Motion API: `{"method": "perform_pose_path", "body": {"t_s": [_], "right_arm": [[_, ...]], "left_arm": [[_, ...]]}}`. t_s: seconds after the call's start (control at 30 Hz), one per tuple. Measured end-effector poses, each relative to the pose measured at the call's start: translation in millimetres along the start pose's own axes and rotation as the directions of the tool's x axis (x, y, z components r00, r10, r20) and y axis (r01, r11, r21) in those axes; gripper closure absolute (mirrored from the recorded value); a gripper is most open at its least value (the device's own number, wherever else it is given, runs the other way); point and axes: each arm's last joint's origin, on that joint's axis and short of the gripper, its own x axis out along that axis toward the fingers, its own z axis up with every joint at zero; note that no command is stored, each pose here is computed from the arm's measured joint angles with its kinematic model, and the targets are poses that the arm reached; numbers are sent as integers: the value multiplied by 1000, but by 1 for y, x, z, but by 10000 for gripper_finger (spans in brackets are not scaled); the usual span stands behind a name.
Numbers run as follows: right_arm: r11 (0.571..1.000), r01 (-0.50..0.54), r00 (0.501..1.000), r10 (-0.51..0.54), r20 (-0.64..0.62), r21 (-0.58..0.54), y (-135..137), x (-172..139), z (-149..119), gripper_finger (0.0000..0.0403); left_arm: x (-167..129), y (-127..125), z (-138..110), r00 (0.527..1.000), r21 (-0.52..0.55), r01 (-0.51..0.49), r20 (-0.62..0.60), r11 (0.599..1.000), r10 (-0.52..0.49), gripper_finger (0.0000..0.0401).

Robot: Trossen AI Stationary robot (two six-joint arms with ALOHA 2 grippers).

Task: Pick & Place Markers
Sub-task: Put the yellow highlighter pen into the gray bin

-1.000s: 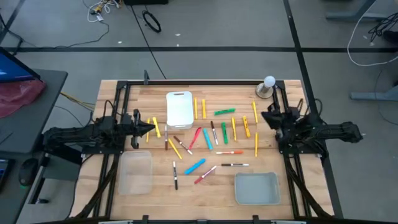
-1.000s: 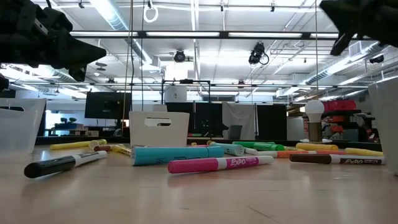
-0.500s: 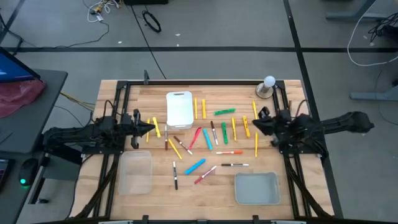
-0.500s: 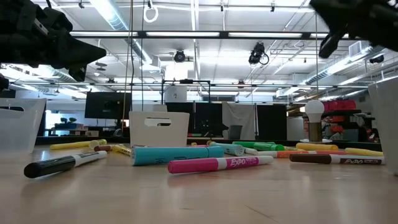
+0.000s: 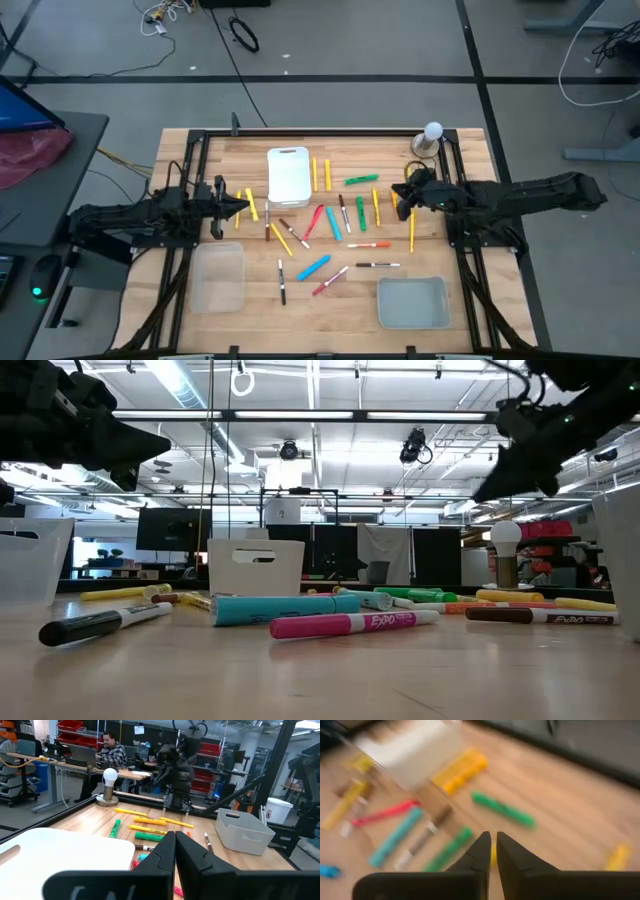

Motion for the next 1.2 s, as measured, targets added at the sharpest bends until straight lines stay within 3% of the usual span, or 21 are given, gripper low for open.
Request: {"method": "perform_pose_path", "body": {"t_s": [0.27, 0.4, 0.53, 0.87, 1.2], "right_arm": [[989, 103, 933, -61, -354, 102, -11, 22, -14, 261], [982, 168, 897, -118, -427, 81, -11, 41, -21, 215], [973, 216, 878, -156, -452, 84, -11, 60, -24, 201], [960, 278, 830, -224, -511, 31, -15, 86, -34, 234], [960, 281, 822, -231, -520, 17, -14, 93, -37, 344]], "left_arm": [[0, 0, 0, 1000, 0, 0, 0, 1000, 0, 385], [0, 0, 0, 1000, 0, 0, 0, 1000, 0, 385], [0, 0, 0, 1000, 0, 0, 0, 1000, 0, 385], [0, 0, 0, 1000, 0, -1, 0, 1000, 1, 385], [0, 0, 0, 1000, 0, 0, 0, 1000, 0, 385]]}}
